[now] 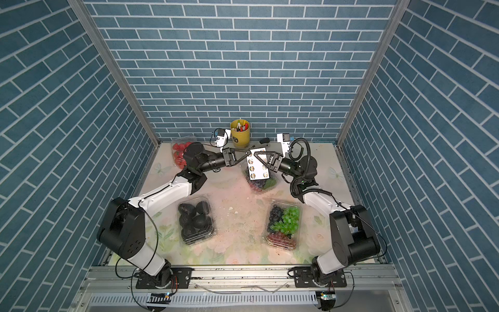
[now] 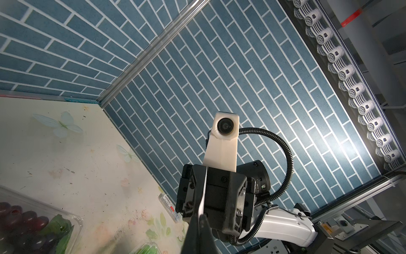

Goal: Label fruit boxes
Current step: Pick up the label sticker from the center of the board, then adjust the label sticker.

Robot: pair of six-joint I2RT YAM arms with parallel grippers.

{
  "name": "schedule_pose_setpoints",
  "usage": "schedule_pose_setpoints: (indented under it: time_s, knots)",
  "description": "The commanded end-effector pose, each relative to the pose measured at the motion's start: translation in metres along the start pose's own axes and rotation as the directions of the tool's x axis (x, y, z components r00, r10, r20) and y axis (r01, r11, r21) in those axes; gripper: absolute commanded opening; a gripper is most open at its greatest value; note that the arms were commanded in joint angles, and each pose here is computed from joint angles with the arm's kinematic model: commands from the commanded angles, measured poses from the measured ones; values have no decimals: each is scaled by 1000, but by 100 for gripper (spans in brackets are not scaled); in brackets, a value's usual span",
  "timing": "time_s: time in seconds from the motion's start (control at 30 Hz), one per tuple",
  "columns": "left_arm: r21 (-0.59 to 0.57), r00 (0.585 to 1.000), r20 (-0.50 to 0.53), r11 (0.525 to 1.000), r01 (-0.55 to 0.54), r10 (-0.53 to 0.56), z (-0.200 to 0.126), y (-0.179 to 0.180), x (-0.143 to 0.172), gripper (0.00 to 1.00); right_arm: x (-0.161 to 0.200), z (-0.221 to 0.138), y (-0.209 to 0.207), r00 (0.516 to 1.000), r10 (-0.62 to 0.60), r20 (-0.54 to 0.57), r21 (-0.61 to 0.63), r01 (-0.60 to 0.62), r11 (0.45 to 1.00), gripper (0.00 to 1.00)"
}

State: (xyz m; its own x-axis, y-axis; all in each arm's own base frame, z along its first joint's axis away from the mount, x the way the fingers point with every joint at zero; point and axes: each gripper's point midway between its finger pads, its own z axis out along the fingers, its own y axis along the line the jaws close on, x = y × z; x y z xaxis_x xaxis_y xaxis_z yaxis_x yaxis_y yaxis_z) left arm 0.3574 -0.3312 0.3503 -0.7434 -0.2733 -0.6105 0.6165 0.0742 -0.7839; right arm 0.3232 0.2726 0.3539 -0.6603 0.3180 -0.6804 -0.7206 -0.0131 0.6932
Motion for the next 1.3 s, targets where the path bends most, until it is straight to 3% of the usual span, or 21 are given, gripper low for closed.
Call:
schedule_pose_setpoints:
  time_s: [0.0,0.07,0.3,0.77,1.27]
  knots:
    - [51,999,23,998,-44,43,-3,-18,-13,0,-6,-1,18,999,-44,1,-40,44,998,24]
    - [56,999,24,998,-41,40,-2,-18,-14,0,-6,-1,18,999,-44,0,-38,44,998,22]
    - [69,999,27,997,-41,40,-4,-21,-13,0,-6,1,12,999,-39,-14,-10,39,999,0]
    - [156,1000,21,988,-10,6,-2,-32,-10,0,-7,6,24,998,-63,-25,-45,62,997,0]
    - [132,1000,-1,991,15,-15,2,-17,-3,0,-4,13,36,996,-79,-44,-82,75,994,0]
